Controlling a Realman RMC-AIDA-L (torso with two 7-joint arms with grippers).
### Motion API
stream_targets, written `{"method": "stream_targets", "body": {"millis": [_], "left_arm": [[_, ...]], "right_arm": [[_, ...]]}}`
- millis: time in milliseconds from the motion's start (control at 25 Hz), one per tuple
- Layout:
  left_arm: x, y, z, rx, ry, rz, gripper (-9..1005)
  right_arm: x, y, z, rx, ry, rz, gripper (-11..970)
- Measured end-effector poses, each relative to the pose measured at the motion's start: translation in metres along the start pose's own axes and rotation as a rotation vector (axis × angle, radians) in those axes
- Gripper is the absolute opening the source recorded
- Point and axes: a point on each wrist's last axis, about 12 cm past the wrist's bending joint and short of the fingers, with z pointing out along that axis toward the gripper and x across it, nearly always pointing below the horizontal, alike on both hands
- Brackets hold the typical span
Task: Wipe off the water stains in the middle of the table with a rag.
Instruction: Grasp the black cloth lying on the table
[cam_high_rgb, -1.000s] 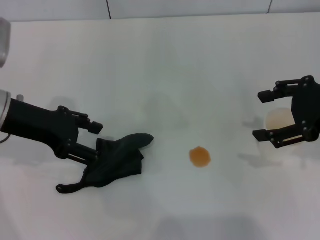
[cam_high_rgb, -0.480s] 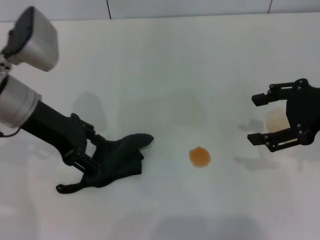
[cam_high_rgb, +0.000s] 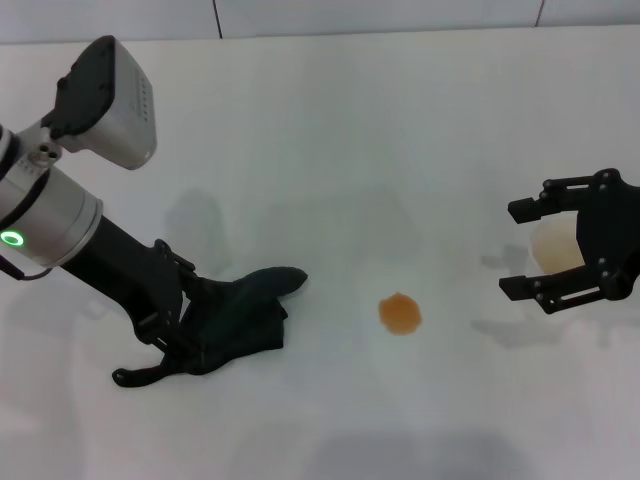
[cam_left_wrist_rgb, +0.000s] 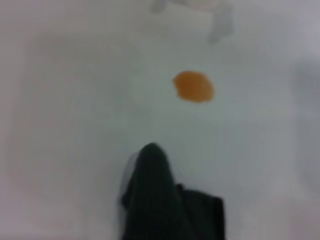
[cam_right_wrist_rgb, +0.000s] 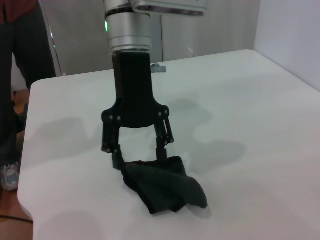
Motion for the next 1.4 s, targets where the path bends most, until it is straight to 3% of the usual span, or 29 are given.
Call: {"method": "stream_targets", "body": {"millis": [560, 1000, 1400], "left_arm": [[0.0, 0.004, 0.008, -0.026, 0.006, 0.006, 816], [-0.001, 0.007, 0.012, -0.041, 0.003, 0.0, 733], [-0.007, 0.01, 0.022, -0.086, 0.053, -0.009, 520]], "right_arm": [[0.0, 0.001, 0.001, -0.004, -0.005, 0.001, 838], [0.001, 0.001, 0.001, -0.001, -0.005, 0.008, 838], [0.001, 0.001, 0.0, 0.0, -0.006, 0.021, 838]]}}
